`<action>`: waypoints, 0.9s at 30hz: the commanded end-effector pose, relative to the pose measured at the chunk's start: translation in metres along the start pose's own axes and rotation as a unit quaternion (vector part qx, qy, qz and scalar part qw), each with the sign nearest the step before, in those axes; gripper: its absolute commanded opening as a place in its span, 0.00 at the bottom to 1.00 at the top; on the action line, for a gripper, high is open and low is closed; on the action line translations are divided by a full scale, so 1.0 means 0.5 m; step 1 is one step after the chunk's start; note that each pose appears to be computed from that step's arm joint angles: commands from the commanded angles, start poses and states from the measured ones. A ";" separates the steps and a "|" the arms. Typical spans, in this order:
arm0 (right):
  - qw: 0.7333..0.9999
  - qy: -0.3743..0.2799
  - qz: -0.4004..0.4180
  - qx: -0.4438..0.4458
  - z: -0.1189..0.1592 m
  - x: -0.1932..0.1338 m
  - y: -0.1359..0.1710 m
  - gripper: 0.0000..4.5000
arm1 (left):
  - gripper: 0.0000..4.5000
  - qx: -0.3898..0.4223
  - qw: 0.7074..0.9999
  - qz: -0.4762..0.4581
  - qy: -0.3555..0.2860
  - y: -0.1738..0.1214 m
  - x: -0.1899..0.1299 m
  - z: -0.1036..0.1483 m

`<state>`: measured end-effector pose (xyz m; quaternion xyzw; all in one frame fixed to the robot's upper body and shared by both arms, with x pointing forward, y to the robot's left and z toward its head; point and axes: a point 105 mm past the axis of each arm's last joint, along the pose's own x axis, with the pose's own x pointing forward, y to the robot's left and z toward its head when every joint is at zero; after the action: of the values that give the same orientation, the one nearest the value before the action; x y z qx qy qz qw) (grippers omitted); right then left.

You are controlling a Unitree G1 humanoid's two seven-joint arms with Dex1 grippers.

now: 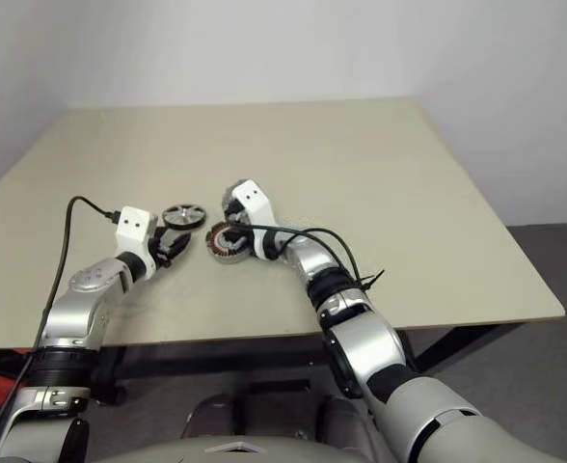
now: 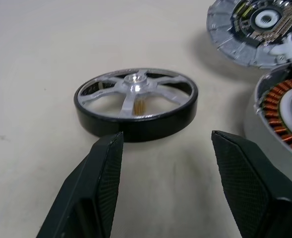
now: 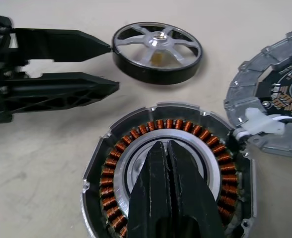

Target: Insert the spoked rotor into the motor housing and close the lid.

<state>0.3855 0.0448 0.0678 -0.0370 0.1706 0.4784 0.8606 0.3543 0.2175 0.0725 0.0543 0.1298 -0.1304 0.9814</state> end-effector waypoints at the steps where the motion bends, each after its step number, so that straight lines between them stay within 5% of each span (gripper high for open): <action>1: 0.999 0.004 -0.048 0.017 0.001 -0.010 -0.040 0.02 | 0.67 0.009 1.000 0.009 -0.026 0.011 -0.005 0.031; 11: 0.995 -0.092 0.020 -0.029 0.131 -0.019 0.000 0.02 | 0.67 0.010 1.000 0.007 -0.024 0.010 -0.002 0.029; 17: 0.992 -0.107 0.044 -0.056 0.153 -0.032 0.024 0.02 | 0.67 0.011 1.000 0.006 -0.023 0.010 -0.002 0.029; 20: 0.992 -0.094 0.066 -0.059 0.135 -0.035 0.041 0.02 | 0.67 0.011 1.000 0.007 -0.022 0.011 -0.002 0.028; 27: 0.999 0.018 0.042 -0.026 -0.010 -0.018 0.027 0.02 | 0.67 0.010 1.000 0.008 -0.023 0.010 -0.002 0.028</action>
<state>0.3655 0.0448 0.0692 -0.0435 0.1705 0.5264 0.8318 0.3541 0.2189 0.0705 0.0537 0.1331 -0.1281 0.9813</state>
